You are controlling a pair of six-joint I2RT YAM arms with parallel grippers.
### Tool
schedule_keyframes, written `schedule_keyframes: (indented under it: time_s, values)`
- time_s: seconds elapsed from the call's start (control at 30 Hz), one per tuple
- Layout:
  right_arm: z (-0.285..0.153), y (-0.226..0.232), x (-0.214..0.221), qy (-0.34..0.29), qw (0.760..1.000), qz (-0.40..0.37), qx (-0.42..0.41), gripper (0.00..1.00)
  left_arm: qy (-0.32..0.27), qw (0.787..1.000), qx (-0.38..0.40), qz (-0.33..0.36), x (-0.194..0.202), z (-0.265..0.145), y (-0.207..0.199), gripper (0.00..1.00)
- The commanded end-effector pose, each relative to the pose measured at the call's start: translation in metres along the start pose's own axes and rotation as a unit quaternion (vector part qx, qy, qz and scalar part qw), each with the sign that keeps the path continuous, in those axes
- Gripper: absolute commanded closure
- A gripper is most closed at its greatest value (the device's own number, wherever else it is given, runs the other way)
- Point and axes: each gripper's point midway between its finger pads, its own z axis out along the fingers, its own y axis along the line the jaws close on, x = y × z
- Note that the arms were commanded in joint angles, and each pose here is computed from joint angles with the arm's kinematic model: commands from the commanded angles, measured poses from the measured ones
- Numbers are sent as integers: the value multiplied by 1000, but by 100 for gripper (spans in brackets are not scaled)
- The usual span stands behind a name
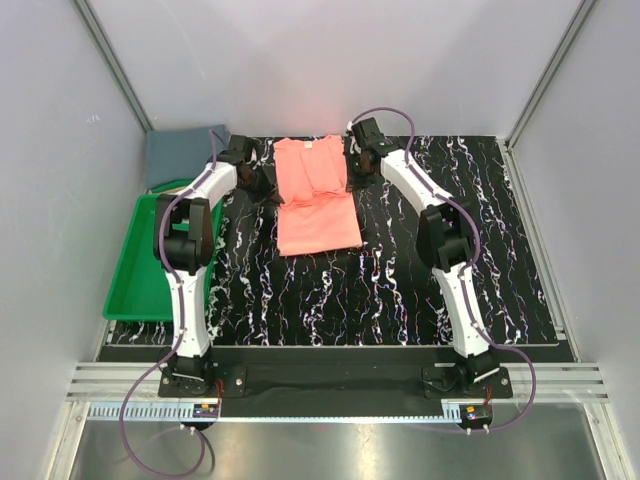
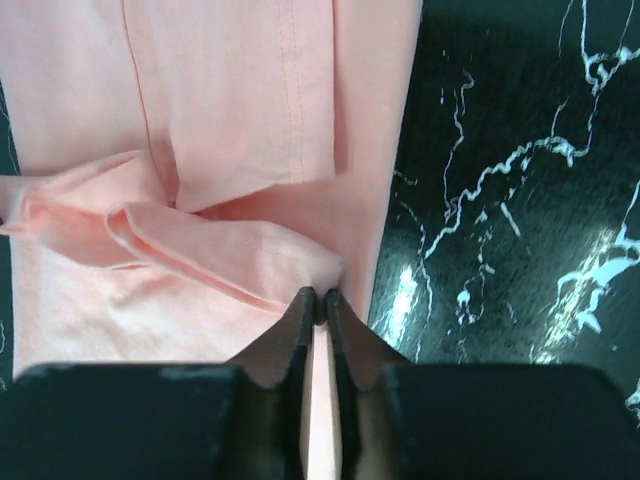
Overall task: Fold and stack the t-shirts
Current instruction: Fold the tshirt
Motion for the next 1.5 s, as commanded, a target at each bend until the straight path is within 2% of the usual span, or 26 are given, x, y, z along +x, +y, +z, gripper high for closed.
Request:
schedule_keyframes:
  time_s: [0.0,0.07,0.13,0.23,0.27,0.3,0.37,0.4,0.43,0.47,0.5,0.57,0.63,0.73,0.93,1.13,1.47]
  values:
    - [-4,-5,-22,-28,1000,-11,5,82,-24,999,24,3,-20,-11,-15,73]
    - [-5,-8,-26,-29,999,-13,9,71,-28,999,21,-1,-23,-15,-13,68]
    - [-13,-8,-33,-36,999,-13,12,68,-45,999,9,2,-28,-22,-11,66]
    - [-34,-13,-31,-28,999,-4,28,57,-73,997,-1,37,-33,-43,-15,55]
    - [-41,-11,-26,-19,999,0,26,53,-81,995,1,50,-28,-56,-22,49]
    - [-38,-15,-7,8,1000,4,26,49,-87,995,-1,56,-27,-62,-22,49]
    - [-60,-7,0,12,1000,7,7,46,-83,995,0,63,-9,-75,-22,49]
    - [-55,-11,25,44,999,13,8,45,-81,995,-2,64,-3,-78,-20,49]
    - [-70,-6,26,37,999,12,-4,44,-75,995,-2,67,6,-80,-19,50]
    - [-72,-1,29,34,999,12,-20,43,-64,995,-4,70,21,-81,-13,50]
    - [-68,-6,50,58,998,15,-19,43,-54,996,3,72,30,-81,-13,50]
    - [-80,0,53,48,998,8,-42,42,-39,996,13,73,51,-79,-6,50]
    - [-80,2,69,65,996,8,-60,42,-21,997,15,76,68,-72,5,50]
    - [-76,12,83,79,992,9,-101,42,-5,997,7,82,82,-68,18,50]
    - [-59,11,103,111,987,10,-119,42,17,994,60,89,97,-58,12,50]
    - [-55,7,116,130,984,13,-124,42,14,995,39,91,104,-55,28,51]
    - [-34,-4,143,167,978,24,-123,49,46,996,29,71,115,-35,42,60]
